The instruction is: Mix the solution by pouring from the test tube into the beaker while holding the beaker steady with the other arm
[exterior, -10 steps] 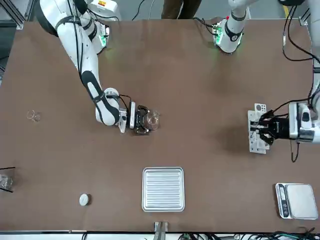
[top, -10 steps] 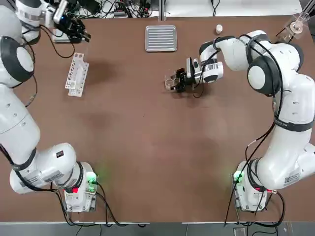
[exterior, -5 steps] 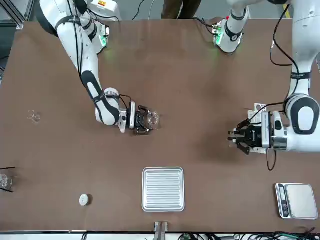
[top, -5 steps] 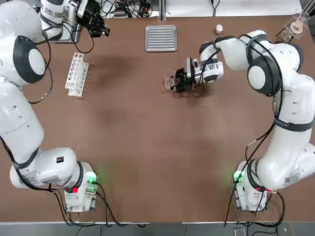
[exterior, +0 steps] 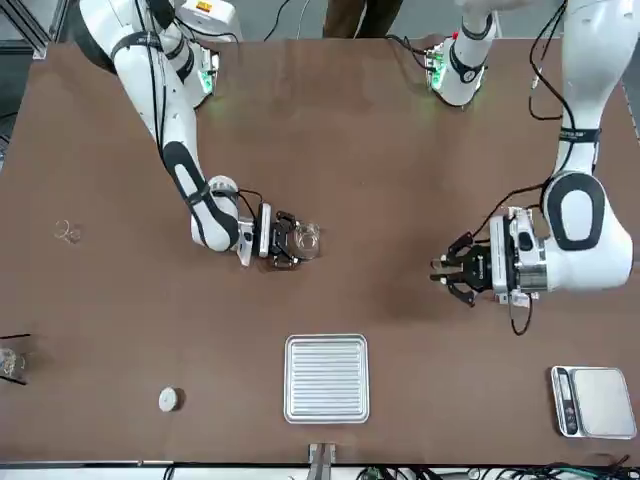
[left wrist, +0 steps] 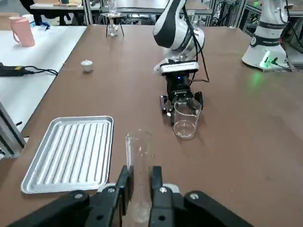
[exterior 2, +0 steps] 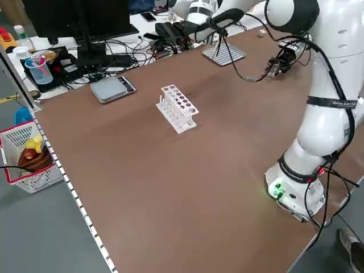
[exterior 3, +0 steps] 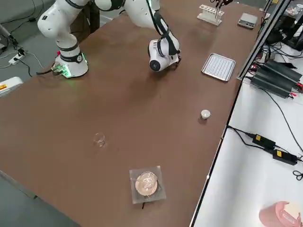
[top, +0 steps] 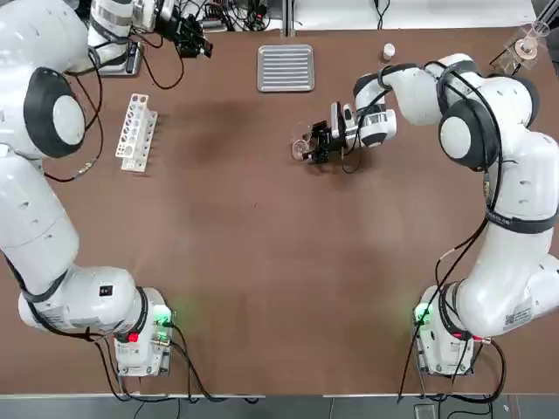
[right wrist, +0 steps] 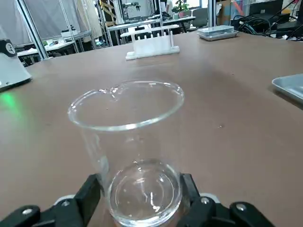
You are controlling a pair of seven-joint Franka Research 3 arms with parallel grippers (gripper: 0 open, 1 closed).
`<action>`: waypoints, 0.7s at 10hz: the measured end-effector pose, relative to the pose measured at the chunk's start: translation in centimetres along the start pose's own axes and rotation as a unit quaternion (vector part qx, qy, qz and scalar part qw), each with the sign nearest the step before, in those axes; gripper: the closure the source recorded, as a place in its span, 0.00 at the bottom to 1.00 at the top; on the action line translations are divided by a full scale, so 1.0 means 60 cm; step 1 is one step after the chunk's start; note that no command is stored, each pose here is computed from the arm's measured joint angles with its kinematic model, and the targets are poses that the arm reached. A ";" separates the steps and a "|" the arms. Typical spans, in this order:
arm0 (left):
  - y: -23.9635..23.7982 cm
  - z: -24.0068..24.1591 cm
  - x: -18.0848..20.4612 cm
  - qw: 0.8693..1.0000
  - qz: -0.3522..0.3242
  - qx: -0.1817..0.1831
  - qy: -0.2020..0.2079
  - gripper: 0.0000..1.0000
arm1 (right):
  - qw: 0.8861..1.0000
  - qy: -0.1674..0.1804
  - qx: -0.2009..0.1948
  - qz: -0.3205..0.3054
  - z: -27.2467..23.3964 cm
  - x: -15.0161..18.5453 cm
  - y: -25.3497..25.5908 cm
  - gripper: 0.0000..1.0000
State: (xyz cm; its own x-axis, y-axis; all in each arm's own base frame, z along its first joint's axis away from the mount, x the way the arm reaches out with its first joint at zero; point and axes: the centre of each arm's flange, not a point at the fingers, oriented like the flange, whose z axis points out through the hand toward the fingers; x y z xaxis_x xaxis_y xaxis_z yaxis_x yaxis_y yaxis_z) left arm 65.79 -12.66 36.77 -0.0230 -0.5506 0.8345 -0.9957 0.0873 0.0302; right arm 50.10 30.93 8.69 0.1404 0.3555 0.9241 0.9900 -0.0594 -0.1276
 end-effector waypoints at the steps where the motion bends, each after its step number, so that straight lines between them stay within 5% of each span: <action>1: 0.001 0.030 0.008 1.000 -0.003 0.005 -0.010 0.78 | 1.000 0.000 0.000 0.000 0.000 0.000 0.000 0.25; 7: 0.052 0.203 0.088 0.998 -0.014 -0.005 -0.053 0.78 | 1.000 0.000 -0.001 0.000 -0.001 0.000 0.001 0.25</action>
State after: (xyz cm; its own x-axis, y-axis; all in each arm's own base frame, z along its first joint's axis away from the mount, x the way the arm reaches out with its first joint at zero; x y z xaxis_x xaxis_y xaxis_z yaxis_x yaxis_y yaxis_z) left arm 61.47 -25.41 34.59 -0.0047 -0.6379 0.7701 -0.9952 0.0779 0.0585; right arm 50.17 30.90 8.71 0.1398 0.3564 0.9238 0.9901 -0.0609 -0.1264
